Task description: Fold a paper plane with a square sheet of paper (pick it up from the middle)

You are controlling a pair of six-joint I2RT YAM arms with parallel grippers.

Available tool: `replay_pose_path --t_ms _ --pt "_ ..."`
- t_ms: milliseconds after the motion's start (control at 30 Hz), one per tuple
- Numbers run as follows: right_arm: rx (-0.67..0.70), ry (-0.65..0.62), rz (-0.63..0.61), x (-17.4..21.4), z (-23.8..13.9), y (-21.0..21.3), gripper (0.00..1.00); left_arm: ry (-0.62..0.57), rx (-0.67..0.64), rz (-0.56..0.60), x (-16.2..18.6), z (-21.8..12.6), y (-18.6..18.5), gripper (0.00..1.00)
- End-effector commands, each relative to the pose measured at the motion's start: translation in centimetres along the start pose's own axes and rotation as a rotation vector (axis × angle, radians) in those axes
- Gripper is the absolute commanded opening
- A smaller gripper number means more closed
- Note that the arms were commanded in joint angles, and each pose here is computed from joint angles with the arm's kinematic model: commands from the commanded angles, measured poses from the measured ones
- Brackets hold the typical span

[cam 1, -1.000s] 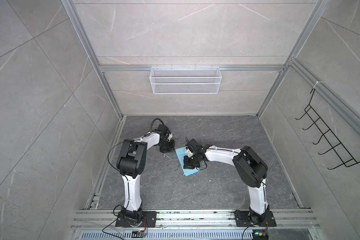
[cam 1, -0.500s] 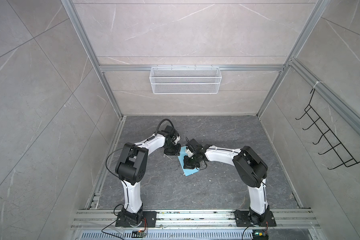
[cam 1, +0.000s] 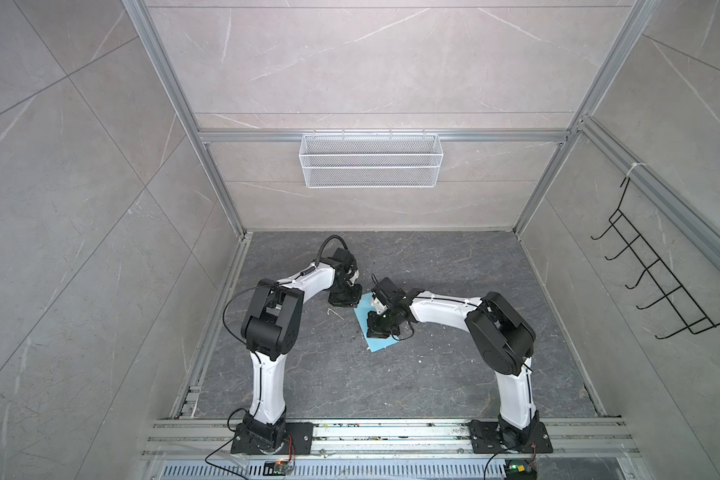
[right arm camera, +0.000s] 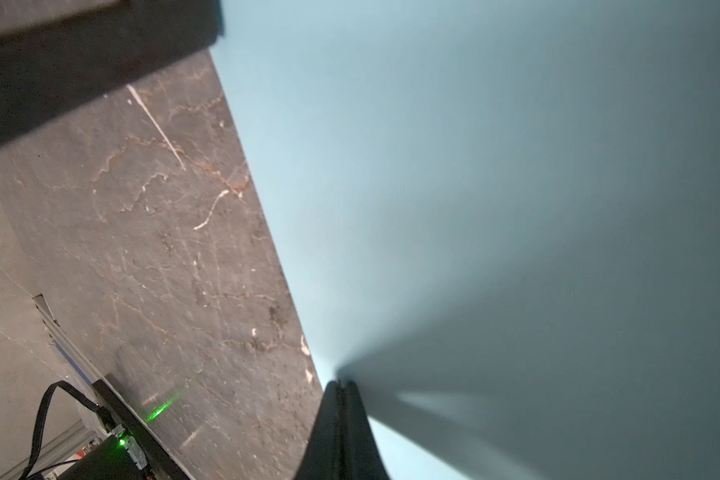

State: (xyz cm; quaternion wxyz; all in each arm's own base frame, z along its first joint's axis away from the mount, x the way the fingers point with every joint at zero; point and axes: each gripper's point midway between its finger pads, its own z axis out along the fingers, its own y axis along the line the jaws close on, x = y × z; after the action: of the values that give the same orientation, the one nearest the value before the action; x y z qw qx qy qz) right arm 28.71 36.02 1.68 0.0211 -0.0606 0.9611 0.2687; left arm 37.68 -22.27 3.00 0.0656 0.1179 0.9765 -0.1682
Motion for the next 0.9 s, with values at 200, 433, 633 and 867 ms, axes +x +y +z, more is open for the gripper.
replay_pose_path --t_ms 200,433,633,867 --pt "0.122 0.076 0.055 2.3 2.0 -3.7 0.06 0.009 -0.073 -0.037 -0.4 0.4 1.4 0.08" --pt "0.122 0.076 0.056 2.3 2.0 -3.7 0.06 0.017 -0.164 -0.045 -0.7 0.9 3.0 0.08" --pt "0.122 0.075 0.057 2.4 2.0 -3.7 0.06 0.029 -0.225 -0.036 -1.2 1.6 4.1 0.08" --pt "0.106 0.055 0.047 1.8 1.7 -3.1 0.06 0.028 -0.271 -0.017 -2.0 1.3 5.0 0.08"
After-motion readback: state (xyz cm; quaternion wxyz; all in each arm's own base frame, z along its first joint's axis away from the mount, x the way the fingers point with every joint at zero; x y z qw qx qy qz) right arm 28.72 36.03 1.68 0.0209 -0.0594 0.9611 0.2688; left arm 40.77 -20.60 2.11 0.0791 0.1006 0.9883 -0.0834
